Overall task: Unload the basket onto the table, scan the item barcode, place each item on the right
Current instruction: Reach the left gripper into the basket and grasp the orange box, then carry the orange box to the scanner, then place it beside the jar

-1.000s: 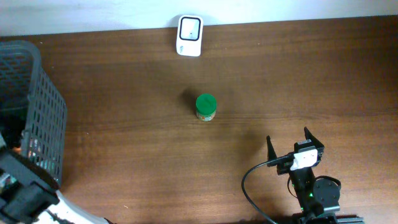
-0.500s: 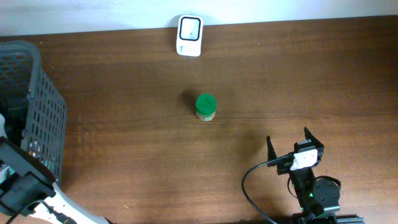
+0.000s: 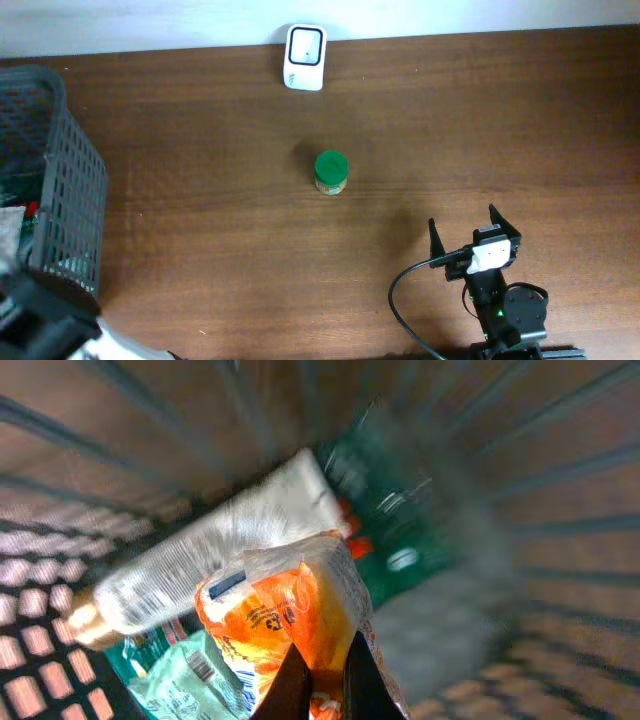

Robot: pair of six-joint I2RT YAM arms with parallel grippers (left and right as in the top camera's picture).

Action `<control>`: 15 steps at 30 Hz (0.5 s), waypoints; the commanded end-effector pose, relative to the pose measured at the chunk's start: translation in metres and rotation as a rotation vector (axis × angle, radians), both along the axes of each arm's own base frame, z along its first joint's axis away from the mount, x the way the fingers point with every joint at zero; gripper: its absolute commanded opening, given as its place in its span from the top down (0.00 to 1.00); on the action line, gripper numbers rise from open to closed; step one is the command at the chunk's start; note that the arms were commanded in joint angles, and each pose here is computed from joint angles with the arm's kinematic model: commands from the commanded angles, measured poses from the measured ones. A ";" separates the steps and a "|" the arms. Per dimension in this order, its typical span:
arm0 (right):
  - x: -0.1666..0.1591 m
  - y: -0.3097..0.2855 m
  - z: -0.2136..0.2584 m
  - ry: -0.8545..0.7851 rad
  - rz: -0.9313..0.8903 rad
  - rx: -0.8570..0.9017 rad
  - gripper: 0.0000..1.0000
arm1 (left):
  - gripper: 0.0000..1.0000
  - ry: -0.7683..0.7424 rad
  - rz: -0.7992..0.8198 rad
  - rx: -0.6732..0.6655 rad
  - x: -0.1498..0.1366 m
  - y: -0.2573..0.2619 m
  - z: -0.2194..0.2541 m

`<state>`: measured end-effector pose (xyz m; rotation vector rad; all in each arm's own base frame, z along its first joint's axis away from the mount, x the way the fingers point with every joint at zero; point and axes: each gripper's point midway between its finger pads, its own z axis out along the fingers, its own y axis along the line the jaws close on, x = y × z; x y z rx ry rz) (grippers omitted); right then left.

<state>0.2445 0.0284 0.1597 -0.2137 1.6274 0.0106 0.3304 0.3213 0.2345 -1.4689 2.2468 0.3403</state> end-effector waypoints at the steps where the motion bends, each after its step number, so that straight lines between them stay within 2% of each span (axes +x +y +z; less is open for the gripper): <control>1: 0.000 -0.001 -0.002 0.002 -0.002 0.014 0.02 | 1.00 -0.264 -0.129 0.164 -0.003 -0.059 0.126; 3: 0.000 -0.001 -0.002 0.001 -0.002 0.014 0.02 | 1.00 -0.316 -0.244 0.195 0.000 -0.105 0.154; 4: 0.000 -0.001 -0.002 0.002 -0.002 0.014 0.02 | 1.00 -0.338 -0.363 0.200 0.007 -0.147 0.167; 7: 0.000 -0.001 -0.002 0.002 -0.002 0.014 0.02 | 1.00 -0.326 -0.565 0.180 0.020 -0.212 0.167; 11: 0.000 -0.001 -0.002 0.002 -0.002 0.014 0.02 | 1.00 -0.209 -0.873 0.099 0.036 -0.318 0.125; 15: 0.000 -0.001 -0.002 0.002 -0.002 0.014 0.01 | 1.00 -0.031 -1.014 0.046 0.038 -0.369 0.060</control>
